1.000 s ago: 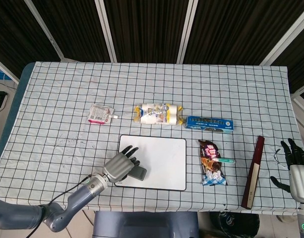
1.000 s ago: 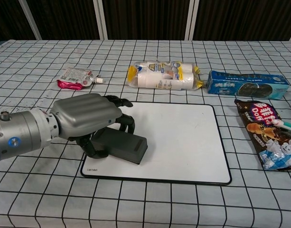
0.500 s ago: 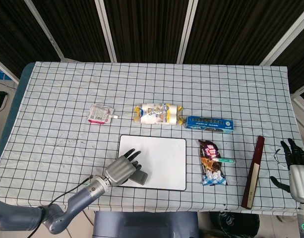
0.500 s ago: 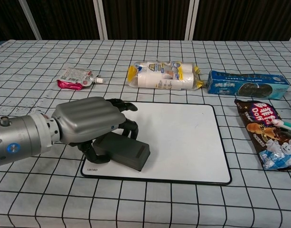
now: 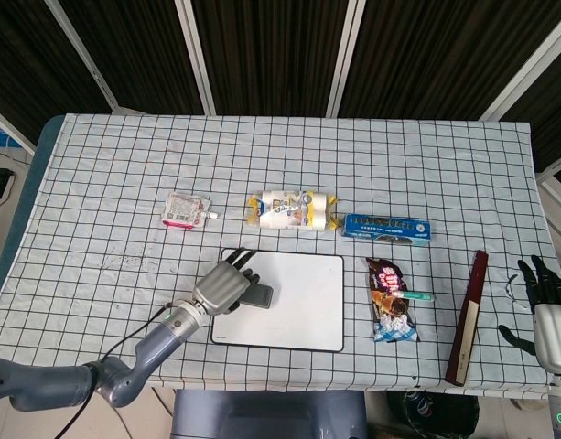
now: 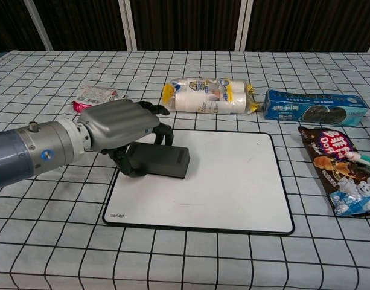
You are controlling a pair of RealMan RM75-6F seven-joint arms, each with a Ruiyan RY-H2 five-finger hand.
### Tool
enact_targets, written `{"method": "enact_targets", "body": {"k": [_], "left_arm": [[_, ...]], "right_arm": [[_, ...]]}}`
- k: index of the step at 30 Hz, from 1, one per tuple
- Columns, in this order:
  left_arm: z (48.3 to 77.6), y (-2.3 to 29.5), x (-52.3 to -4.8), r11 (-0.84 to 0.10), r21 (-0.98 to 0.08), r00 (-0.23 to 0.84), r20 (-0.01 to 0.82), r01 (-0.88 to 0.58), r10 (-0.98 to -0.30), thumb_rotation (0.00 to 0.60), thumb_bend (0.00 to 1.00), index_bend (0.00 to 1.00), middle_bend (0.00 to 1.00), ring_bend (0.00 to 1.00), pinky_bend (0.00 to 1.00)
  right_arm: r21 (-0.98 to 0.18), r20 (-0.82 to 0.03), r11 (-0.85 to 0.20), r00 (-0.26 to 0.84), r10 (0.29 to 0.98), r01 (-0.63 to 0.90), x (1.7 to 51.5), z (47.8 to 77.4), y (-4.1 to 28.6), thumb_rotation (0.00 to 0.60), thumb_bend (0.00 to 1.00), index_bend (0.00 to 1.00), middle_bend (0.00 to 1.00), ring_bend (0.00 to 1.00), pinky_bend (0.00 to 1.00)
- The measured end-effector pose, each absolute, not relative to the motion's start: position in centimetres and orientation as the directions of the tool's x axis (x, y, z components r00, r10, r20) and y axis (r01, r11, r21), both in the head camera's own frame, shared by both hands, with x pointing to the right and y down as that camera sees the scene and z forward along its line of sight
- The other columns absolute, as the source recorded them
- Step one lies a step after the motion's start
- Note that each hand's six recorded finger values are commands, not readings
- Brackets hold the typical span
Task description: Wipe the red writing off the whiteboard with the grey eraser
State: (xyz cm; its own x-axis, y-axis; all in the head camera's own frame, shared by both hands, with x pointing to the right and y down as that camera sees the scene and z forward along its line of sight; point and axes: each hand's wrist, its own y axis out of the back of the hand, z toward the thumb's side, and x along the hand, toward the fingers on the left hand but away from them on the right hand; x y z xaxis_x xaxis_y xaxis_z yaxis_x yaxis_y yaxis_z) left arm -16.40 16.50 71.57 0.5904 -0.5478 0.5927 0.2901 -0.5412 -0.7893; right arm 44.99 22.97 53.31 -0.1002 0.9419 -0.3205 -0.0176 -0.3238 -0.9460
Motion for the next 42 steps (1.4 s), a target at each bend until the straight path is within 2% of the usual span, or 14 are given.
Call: {"method": "enact_targets", "body": {"k": [9, 14, 21, 31, 42], "left_arm": [[72.1, 14.2, -18.6, -0.557, -0.787, 0.533, 0.601, 0.265, -0.596, 0.600, 0.35, 0.37, 0.44, 0.00, 0.08], [71.0, 13.3, -19.9, -0.544, -0.802, 0.520, 0.583, 0.247, -0.624, 0.600, 0.35, 0.37, 0.43, 0.00, 0.08], [69.2, 11.9, -24.5, -0.546, -0.808, 0.470, 0.579, 0.220, -0.667, 0.600, 0.35, 0.37, 0.43, 0.00, 0.08], [70.2, 12.0, -30.1, -0.594, -0.772, 0.414, 0.628, 0.227, -0.659, 0.600, 0.35, 0.36, 0.43, 0.00, 0.08], [72.2, 13.3, -32.4, -0.615, -0.729, 0.386, 0.682, 0.299, -0.621, 0.600, 0.33, 0.34, 0.41, 0.00, 0.07]], "right_arm": [[-0.947, -0.318, -0.322, -0.102, 0.942, -0.017, 45.0, 53.3, 22.9, 0.600, 0.07, 0.00, 0.02, 0.13, 0.19], [-0.947, -0.319, -0.322, -0.100, 0.943, -0.017, 45.0, 53.3, 22.9, 0.600, 0.07, 0.00, 0.02, 0.14, 0.19], [-0.946, -0.319, -0.323, -0.098, 0.942, -0.017, 44.9, 53.3, 23.0, 0.600, 0.07, 0.00, 0.02, 0.13, 0.19], [-0.945, -0.322, -0.326, -0.105, 0.941, -0.022, 44.8, 53.4, 23.0, 0.600, 0.07, 0.00, 0.02, 0.14, 0.19], [-0.945, -0.321, -0.325, -0.108, 0.941, -0.020, 44.9, 53.4, 23.0, 0.600, 0.07, 0.00, 0.02, 0.14, 0.19]]}}
